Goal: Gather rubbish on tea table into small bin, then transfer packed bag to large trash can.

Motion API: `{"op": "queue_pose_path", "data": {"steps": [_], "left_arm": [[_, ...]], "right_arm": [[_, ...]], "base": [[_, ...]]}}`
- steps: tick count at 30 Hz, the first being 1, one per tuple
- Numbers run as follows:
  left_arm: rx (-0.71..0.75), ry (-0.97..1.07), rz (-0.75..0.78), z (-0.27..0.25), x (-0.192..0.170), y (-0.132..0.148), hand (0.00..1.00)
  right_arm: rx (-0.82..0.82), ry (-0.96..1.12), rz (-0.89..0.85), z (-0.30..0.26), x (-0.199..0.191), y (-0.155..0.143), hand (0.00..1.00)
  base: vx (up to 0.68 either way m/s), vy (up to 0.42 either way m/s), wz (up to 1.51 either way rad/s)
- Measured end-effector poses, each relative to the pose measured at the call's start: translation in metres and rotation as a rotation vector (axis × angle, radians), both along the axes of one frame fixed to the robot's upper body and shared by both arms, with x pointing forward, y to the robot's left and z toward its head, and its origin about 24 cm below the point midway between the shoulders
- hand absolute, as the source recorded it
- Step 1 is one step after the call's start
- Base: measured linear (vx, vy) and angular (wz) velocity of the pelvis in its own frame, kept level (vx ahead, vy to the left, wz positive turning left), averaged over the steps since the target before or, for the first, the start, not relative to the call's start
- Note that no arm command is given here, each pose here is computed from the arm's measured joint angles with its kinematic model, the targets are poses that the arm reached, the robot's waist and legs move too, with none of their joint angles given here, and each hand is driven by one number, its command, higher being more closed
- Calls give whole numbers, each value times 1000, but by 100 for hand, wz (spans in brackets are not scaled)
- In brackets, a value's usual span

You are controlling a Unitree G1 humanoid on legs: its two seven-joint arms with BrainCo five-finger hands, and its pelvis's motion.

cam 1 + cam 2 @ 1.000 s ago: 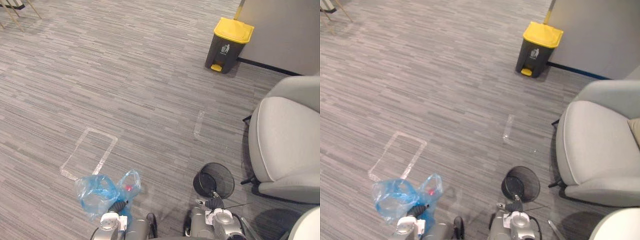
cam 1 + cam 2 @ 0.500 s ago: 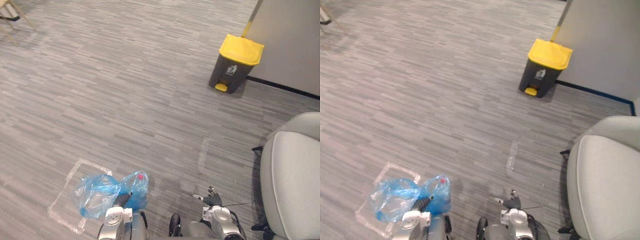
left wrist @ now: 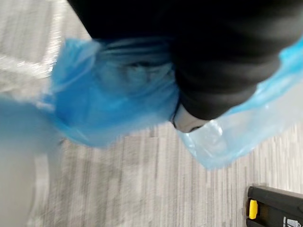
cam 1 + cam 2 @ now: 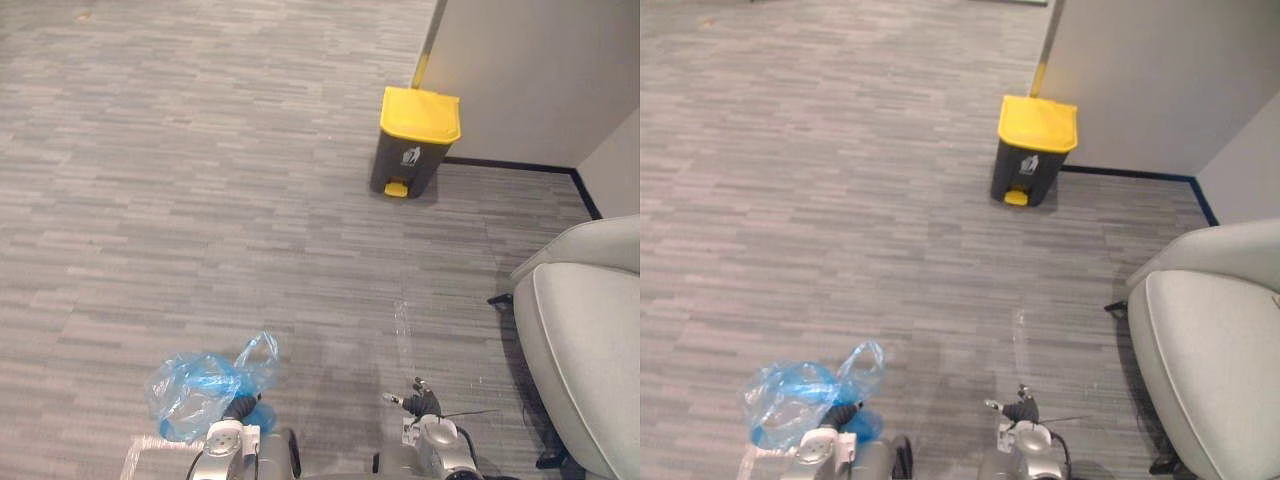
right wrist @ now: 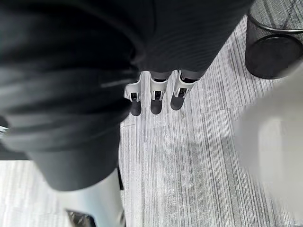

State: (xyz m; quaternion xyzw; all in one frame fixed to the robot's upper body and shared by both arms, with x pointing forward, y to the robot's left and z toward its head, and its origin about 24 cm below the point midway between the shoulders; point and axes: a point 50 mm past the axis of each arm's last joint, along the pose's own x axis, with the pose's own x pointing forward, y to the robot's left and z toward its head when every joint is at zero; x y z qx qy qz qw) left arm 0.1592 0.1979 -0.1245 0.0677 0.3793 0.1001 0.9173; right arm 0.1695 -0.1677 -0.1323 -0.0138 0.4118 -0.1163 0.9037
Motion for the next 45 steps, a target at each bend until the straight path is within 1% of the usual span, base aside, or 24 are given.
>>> {"op": "queue_pose_path", "data": {"steps": [4, 5, 8, 11, 15, 18, 20, 22, 27, 31, 35, 36, 40, 42, 44, 45], "left_arm": [[18, 16, -1, -1, -1, 6, 100], [4, 36, -1, -5, -3, 1, 100], [-12, 34, 13, -6, -2, -2, 100], [-57, 21, 51, -6, -4, -12, 100], [-98, -22, 48, -1, 0, -22, 100], [-97, -40, 54, 1, 5, -20, 100], [-102, -19, 55, -2, 0, -22, 100], [-76, -15, 50, -1, 2, -14, 100], [-62, 30, 30, -7, -7, -12, 100], [-55, 31, 22, -7, -6, -12, 100], [-38, 32, 31, -7, -6, -9, 100], [-25, 49, 26, -9, -9, -5, 100], [-46, 88, 25, -15, -14, -13, 100], [-63, 80, 26, -14, -12, -18, 100], [-102, 73, 59, -15, -13, -25, 100], [-115, 38, 53, -10, -8, -28, 100]], "right_arm": [[-36, 14, 3, -1, -3, -12, 0], [-60, 34, 0, -2, -8, -22, 0], [-66, 15, -20, 1, -2, -27, 0], [-44, -2, -18, 2, -1, -19, 0], [-15, -48, -25, 7, 8, -8, 0], [-8, -29, -45, 4, 4, -8, 0], [-38, 4, -65, 1, -4, -20, 0], [-18, 36, -67, -4, -10, -12, 0], [-1, 33, -62, -5, -10, -6, 0], [3, 28, -48, -4, -10, -3, 0], [-35, 22, -17, -2, -7, -8, 0], [-43, 47, -19, -6, -14, -12, 0], [-81, 43, -27, -3, -8, -27, 0], [-72, 71, -46, -7, -18, -27, 0], [-71, 75, -34, -8, -22, -24, 0], [-71, 66, -36, -7, -20, -23, 0]], "base": [[532, -79, 15], [569, -119, 10], [546, -168, -3], [519, -81, -28], [422, 70, -55], [379, 187, -30], [444, 301, -48], [554, 297, -25], [468, 224, -46], [365, 49, -20], [372, -97, 16], [483, -180, 30], [374, -160, 1], [357, -162, 32], [337, -64, -5], [253, 1, -21]]}}
